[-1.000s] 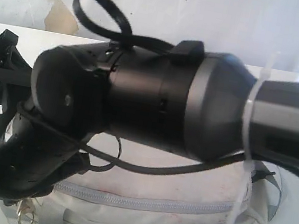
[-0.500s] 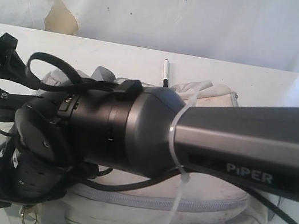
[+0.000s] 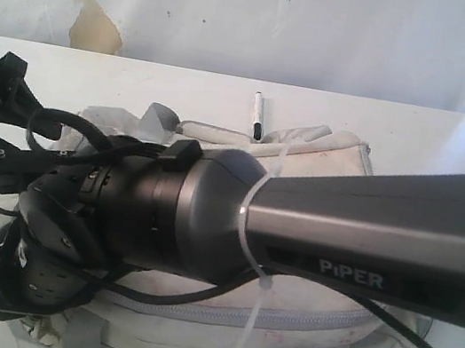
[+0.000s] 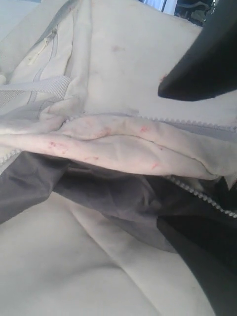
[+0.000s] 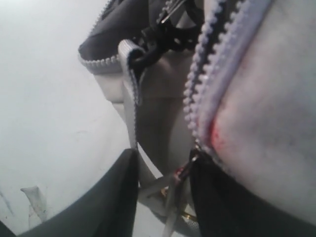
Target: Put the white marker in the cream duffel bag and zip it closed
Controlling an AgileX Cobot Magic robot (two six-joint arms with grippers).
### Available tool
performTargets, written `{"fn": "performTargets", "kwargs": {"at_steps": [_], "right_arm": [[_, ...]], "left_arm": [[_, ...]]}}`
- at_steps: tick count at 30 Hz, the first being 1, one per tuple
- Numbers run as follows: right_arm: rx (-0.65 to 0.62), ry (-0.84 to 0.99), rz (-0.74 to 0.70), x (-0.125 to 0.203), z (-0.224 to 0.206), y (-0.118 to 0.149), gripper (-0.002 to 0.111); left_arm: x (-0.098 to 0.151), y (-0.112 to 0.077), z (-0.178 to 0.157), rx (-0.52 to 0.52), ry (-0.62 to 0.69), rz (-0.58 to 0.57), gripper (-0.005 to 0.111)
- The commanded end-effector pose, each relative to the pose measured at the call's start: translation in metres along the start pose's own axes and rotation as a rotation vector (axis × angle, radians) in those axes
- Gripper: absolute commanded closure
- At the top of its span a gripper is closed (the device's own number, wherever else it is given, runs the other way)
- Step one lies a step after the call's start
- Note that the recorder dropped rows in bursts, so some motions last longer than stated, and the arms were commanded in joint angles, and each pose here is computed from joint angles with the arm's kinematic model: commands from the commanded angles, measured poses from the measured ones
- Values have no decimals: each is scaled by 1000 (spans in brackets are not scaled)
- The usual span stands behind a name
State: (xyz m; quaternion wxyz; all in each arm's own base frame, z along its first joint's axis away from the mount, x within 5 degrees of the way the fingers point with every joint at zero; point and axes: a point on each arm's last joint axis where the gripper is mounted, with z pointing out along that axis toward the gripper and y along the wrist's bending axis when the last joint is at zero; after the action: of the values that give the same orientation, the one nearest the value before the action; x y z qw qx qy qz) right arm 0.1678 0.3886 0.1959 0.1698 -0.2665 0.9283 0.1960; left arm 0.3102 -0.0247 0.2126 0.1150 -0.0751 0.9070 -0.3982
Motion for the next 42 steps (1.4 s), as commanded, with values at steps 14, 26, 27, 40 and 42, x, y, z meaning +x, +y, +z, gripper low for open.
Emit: {"fn": "performTargets", "kwargs": {"at_steps": [14,26,27,40,42], "right_arm": [[49,-10,-62,0,7,-5,94],[37,-20,-17,-1,2,-4,88],[35,-22,-6,-2,0,-4,88],[27,-29,3,-3,-8,-3,105],[15,-29,19,-4,-11,-1,105]], "left_arm": [[1,-1,-2,-7,-11,12,36],[1,-1,-2,-7,-11,18,36],[1,-1,-2,-7,-11,18,36],[1,-1,-2,-7,-11,31,36],[1,-1,-2,-7,-11,31,36]]}}
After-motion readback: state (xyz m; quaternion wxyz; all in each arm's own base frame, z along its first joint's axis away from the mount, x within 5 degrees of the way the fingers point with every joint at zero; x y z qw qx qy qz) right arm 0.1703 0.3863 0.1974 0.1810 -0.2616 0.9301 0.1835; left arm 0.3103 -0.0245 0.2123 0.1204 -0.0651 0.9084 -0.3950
